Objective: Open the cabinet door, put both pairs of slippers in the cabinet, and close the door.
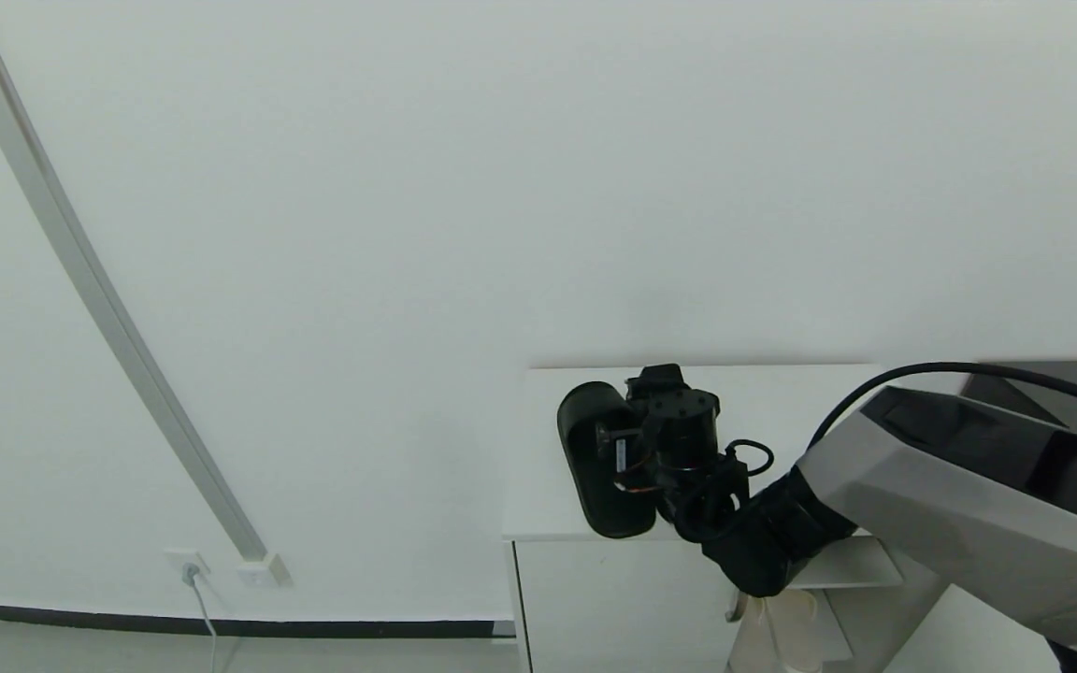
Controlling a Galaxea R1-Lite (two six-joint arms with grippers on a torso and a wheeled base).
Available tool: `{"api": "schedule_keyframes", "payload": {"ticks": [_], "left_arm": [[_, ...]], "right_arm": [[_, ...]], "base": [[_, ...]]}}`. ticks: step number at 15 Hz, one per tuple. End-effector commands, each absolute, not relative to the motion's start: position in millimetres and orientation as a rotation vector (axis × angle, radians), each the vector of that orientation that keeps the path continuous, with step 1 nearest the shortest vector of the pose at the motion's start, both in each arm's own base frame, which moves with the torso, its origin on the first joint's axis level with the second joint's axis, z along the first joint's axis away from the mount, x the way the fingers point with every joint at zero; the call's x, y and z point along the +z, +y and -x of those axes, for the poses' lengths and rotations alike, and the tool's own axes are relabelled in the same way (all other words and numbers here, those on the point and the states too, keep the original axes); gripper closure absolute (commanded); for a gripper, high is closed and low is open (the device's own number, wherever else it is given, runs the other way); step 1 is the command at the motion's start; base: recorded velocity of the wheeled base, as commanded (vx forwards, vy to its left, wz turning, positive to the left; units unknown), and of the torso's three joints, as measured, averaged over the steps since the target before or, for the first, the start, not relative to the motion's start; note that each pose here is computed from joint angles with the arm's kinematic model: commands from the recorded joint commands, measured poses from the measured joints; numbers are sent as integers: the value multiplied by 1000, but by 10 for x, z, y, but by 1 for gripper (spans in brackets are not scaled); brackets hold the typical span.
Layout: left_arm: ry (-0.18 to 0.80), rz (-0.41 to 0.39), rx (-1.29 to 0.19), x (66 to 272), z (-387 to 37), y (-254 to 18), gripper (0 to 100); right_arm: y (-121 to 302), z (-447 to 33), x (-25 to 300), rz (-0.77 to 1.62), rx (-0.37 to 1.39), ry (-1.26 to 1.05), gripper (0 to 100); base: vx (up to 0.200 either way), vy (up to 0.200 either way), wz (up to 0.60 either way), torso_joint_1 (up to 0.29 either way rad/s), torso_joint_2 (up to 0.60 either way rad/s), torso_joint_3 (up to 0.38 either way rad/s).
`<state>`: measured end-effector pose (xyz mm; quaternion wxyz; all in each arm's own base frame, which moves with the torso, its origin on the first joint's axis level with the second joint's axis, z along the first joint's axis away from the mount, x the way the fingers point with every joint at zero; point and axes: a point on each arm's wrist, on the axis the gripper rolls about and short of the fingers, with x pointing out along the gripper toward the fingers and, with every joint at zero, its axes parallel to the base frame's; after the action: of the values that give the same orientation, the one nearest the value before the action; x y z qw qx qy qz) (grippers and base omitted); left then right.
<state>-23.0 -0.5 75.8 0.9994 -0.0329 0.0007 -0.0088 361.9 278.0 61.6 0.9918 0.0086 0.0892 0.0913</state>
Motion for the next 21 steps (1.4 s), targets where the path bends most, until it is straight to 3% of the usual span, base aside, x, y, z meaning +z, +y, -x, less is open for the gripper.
{"api": "schedule_keyframes", "payload": {"ticks": [1,5,6,14,21], "left_arm": [[4,64,-17,759,229,-5,100],[2,63,-18,759,230,-5,100],[2,63,-17,761,229,-5,100],[4,66,-18,756,228,-6,100],[2,64,-18,756,229,-5,100]], "right_arm": [[2791,-3735,524,-17,169,180,0],[2812,-3821,522,-24,162,171,0],[2802,-3831,526,-25,159,170,100],[2764,-3772,669,-34,157,155,100],[2424,-3108,1308,-46,283,150,100]], "base": [[0,0,0,0,0,0],[0,0,0,0,0,0],[0,0,0,0,0,0],[0,0,0,0,0,0],[0,0,0,0,0,0]]}}
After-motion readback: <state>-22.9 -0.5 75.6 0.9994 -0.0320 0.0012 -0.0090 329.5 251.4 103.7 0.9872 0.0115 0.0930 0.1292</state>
